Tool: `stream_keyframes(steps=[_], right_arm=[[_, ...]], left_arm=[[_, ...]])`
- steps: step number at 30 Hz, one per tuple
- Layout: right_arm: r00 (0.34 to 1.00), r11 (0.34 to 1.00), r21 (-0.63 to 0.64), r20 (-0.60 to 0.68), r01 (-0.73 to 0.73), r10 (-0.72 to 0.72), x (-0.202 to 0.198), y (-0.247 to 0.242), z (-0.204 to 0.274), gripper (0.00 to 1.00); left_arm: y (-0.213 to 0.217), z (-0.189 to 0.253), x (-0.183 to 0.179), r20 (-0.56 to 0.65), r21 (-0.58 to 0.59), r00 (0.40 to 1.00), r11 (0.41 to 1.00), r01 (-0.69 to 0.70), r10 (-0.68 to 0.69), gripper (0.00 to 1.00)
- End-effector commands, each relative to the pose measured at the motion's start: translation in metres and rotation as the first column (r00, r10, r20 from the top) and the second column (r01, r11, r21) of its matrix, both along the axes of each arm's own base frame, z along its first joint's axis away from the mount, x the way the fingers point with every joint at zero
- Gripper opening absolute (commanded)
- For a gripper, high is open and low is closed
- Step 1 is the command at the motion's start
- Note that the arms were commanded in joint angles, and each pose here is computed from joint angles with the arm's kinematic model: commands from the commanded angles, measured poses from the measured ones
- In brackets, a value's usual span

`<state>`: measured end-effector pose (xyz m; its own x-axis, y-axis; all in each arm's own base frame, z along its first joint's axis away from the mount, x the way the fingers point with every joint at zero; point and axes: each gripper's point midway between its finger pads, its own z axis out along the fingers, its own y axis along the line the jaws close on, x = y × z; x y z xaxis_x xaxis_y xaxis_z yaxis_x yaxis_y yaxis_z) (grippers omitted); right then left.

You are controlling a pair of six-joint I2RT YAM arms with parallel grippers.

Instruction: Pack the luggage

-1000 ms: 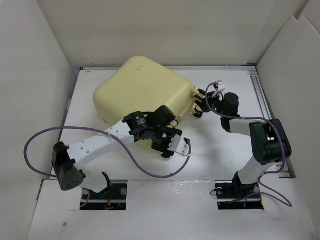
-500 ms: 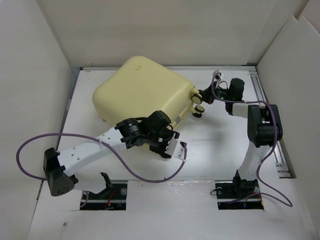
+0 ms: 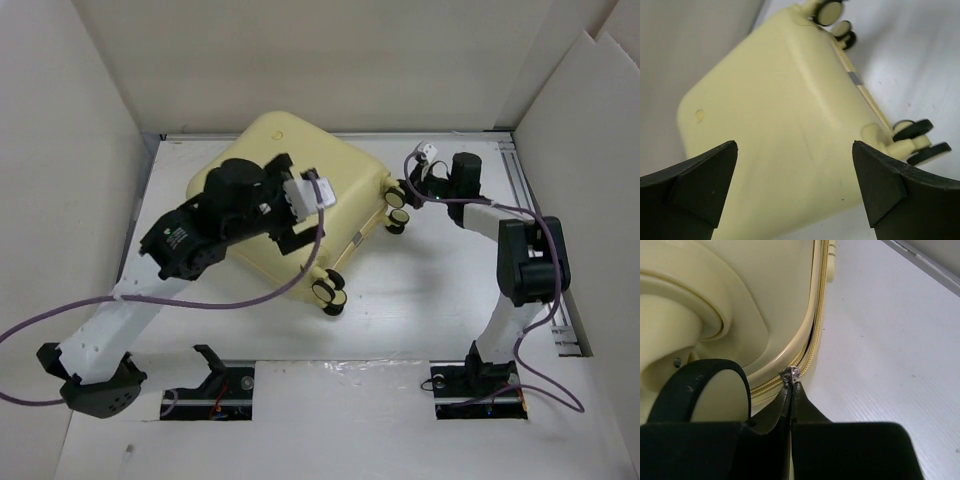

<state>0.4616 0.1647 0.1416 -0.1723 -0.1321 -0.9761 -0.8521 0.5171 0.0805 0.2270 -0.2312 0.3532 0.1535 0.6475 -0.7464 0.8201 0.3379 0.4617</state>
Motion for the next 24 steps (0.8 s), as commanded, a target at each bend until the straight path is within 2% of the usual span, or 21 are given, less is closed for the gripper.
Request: stream_keyframes(steps=[1,2,4,5,6,7,8,9,10,12,13,14,16,19,22,24], right_arm=[[0.98,0.995,-0.103,0.2,0.008,0.012,0.008,0.002,0.039,0.0],[0.977,0.994,-0.111,0.211,-0.008,0.032,0.004,0.008,0.042,0.0],[0.973,0.991,-0.136,0.228,-0.002,0.033,0.003,0.01,0.043,0.0],[0.976,0.99,-0.138,0.213,-0.014,0.044,0.0,0.015,0.04,0.0],[0.976,0.989,-0.15,0.214,-0.019,0.051,-0.001,0.019,0.038,0.0],[0.972,0.987,-0.157,0.231,-0.01,0.047,0.0,0.017,0.042,0.0],[0.975,0.987,-0.16,0.212,-0.029,0.063,-0.006,0.025,0.036,0.0],[0.975,0.986,-0.163,0.212,-0.038,0.072,-0.008,0.031,0.035,0.0],[0.977,0.985,-0.167,0.204,-0.031,0.065,-0.012,0.03,0.032,0.0],[0.977,0.984,-0.174,0.201,-0.038,0.074,-0.018,0.038,0.03,0.0],[0.978,0.984,-0.175,0.197,-0.039,0.074,-0.021,0.038,0.029,0.0],[0.977,0.983,-0.179,0.197,-0.04,0.075,-0.022,0.042,0.028,0.0],[0.977,0.982,-0.184,0.196,-0.042,0.078,-0.027,0.046,0.027,0.0],[0.974,0.979,-0.191,0.199,-0.07,0.108,-0.043,0.062,0.031,0.0],[0.975,0.974,-0.211,0.187,-0.08,0.12,-0.065,0.073,0.026,0.0],[0.972,0.97,-0.22,0.184,-0.105,0.147,-0.095,0.089,0.024,0.0]], left_arm=[[0.027,0.02,0.016,-0.083,-0.146,0.975,0.965,-0.217,0.207,0.95],[0.057,0.001,0.037,-0.136,-0.103,0.931,0.93,-0.352,0.338,0.88],[0.097,-0.031,0.059,-0.21,-0.032,0.847,0.862,-0.505,0.488,0.67],[0.119,-0.061,0.07,-0.263,0.03,0.781,0.814,-0.581,0.567,0.55],[0.155,-0.071,0.079,-0.274,0.054,0.696,0.733,-0.678,0.664,0.49],[0.172,-0.08,0.081,-0.272,0.081,0.651,0.691,-0.718,0.709,0.44],[0.193,-0.086,0.084,-0.283,0.066,0.595,0.634,-0.771,0.752,0.33],[0.206,-0.086,0.085,-0.281,0.047,0.563,0.597,-0.801,0.777,0.33],[0.212,-0.085,0.086,-0.302,0.019,0.55,0.581,-0.813,0.779,0.25],[0.234,-0.091,0.087,-0.335,0.008,0.483,0.515,-0.857,0.809,0.19],[0.261,-0.1,0.086,-0.372,0.027,0.395,0.436,-0.9,0.84,0.18],[0.267,-0.112,0.086,-0.425,0.039,0.374,0.429,-0.902,0.824,0.16],[0.289,-0.158,0.085,-0.518,0.141,0.263,0.385,-0.912,0.814,0.15],[0.293,-0.215,0.098,-0.569,0.245,0.2,0.396,-0.885,0.797,0.18],[0.286,-0.247,0.138,-0.604,0.263,0.186,0.413,-0.872,0.775,0.25],[0.272,-0.255,0.163,-0.629,0.254,0.21,0.454,-0.854,0.749,0.28]])
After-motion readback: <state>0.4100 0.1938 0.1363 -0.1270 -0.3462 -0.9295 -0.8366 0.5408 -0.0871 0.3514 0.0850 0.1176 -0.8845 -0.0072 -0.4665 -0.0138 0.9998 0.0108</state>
